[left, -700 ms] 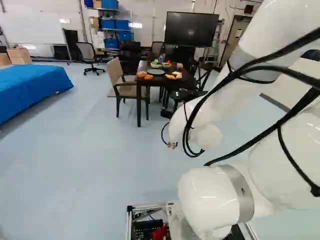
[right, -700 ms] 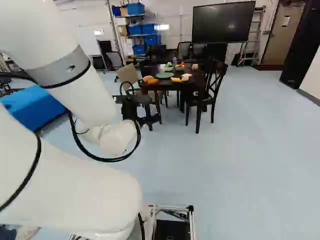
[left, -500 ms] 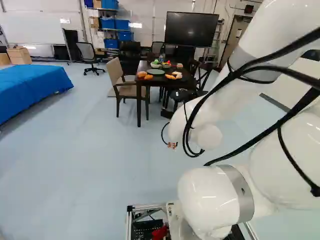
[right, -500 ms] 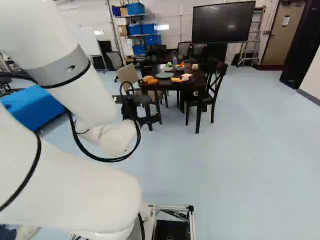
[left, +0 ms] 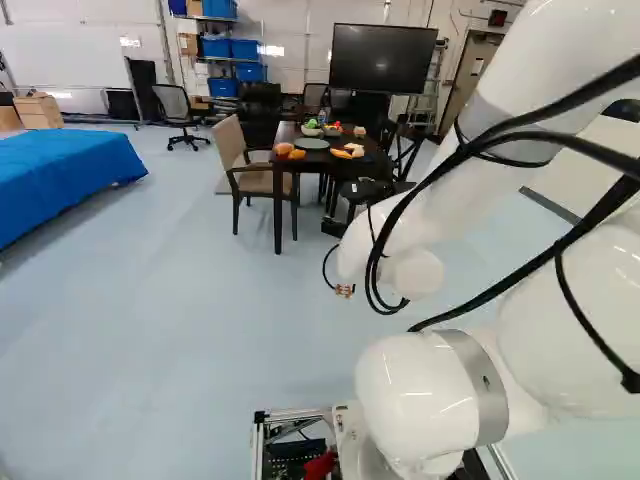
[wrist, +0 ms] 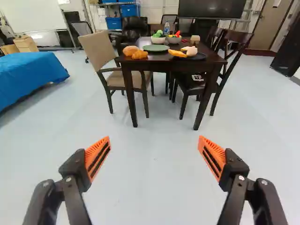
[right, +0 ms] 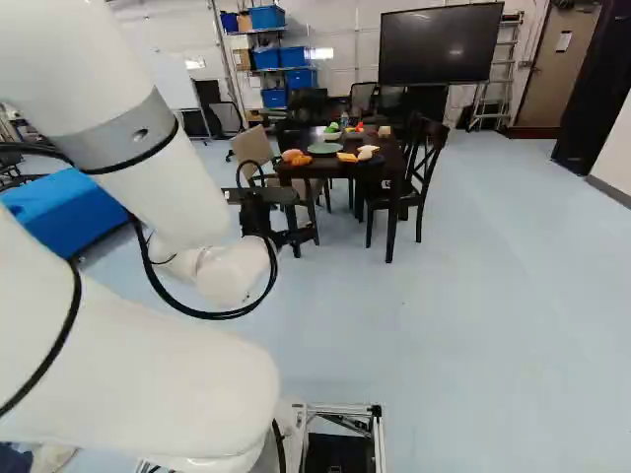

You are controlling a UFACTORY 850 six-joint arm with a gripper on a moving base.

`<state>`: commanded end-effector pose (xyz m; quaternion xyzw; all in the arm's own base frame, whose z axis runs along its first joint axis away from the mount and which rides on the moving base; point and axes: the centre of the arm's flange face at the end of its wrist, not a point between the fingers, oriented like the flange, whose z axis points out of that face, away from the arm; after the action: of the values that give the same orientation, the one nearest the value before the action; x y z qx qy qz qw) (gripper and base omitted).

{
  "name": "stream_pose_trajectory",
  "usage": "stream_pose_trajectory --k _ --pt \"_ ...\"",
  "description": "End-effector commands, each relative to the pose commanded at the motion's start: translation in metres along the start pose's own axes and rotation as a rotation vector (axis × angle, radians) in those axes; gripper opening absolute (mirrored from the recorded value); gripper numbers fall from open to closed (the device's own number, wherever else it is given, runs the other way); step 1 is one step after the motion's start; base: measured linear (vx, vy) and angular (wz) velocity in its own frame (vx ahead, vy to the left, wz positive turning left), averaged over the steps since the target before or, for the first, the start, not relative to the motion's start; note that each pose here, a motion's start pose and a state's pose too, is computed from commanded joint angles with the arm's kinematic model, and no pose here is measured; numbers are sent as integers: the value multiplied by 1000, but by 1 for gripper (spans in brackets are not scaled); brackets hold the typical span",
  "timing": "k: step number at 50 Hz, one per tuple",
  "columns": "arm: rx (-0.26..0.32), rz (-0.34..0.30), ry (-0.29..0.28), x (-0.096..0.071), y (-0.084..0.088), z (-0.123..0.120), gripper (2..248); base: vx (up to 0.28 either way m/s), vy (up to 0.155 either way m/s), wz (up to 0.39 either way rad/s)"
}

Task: Move the croissant to the empty plate

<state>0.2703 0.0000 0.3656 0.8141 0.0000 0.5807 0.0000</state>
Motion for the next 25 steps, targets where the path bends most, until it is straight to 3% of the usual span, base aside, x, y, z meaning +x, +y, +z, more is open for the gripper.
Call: stream_pose_trajectory --k 25 --pt "0 0 0 0 0 0 247 0 0 0"
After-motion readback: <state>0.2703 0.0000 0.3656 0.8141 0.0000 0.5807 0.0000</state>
